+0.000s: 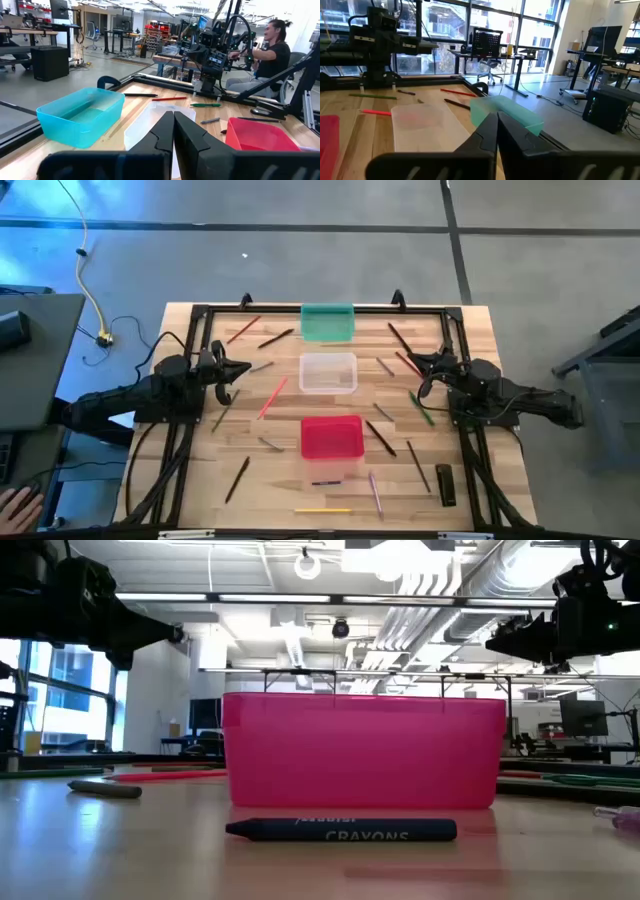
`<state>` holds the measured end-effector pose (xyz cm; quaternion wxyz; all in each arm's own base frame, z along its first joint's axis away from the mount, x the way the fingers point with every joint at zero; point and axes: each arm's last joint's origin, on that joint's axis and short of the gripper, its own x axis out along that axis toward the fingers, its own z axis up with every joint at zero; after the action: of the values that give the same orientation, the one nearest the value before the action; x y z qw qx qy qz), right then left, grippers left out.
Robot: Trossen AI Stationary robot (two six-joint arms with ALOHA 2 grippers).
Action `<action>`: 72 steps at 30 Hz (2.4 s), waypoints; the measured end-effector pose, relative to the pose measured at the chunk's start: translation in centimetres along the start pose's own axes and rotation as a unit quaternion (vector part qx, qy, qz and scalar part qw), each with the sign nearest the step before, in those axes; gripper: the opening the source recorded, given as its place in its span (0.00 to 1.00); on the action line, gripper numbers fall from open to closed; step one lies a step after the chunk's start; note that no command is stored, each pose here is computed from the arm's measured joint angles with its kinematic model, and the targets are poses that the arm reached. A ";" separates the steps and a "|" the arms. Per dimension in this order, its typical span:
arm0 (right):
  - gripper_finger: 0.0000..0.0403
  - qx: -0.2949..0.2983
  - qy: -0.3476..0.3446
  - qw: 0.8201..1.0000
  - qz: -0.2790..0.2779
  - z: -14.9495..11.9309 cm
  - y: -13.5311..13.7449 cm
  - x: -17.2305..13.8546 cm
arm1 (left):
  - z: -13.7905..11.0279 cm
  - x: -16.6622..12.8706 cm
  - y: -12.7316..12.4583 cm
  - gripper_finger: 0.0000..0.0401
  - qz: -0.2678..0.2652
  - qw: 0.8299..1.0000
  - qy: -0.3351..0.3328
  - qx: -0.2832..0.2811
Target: Sort crayons/erasers/pens/pencils in bins
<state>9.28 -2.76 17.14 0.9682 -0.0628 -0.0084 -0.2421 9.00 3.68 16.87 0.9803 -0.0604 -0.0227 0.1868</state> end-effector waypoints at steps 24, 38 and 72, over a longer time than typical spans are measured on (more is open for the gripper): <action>0.00 0.000 0.000 1.000 0.000 0.0 0.0 0.0 | 0.0 0.0 0.0 0.00 0.000 1.000 0.000 0.000; 0.00 0.000 0.000 1.000 0.000 0.0 0.0 0.0 | 0.0 0.0 0.0 0.00 0.000 1.000 0.000 0.000; 0.00 0.152 -0.009 0.988 -0.001 0.2 -0.1 0.0 | 0.0 0.0 0.0 0.00 0.000 1.000 0.000 0.000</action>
<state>9.26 -2.79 17.31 0.9660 0.0833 -0.0538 -0.2388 9.00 3.68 16.87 0.9803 -0.0604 -0.0225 0.1867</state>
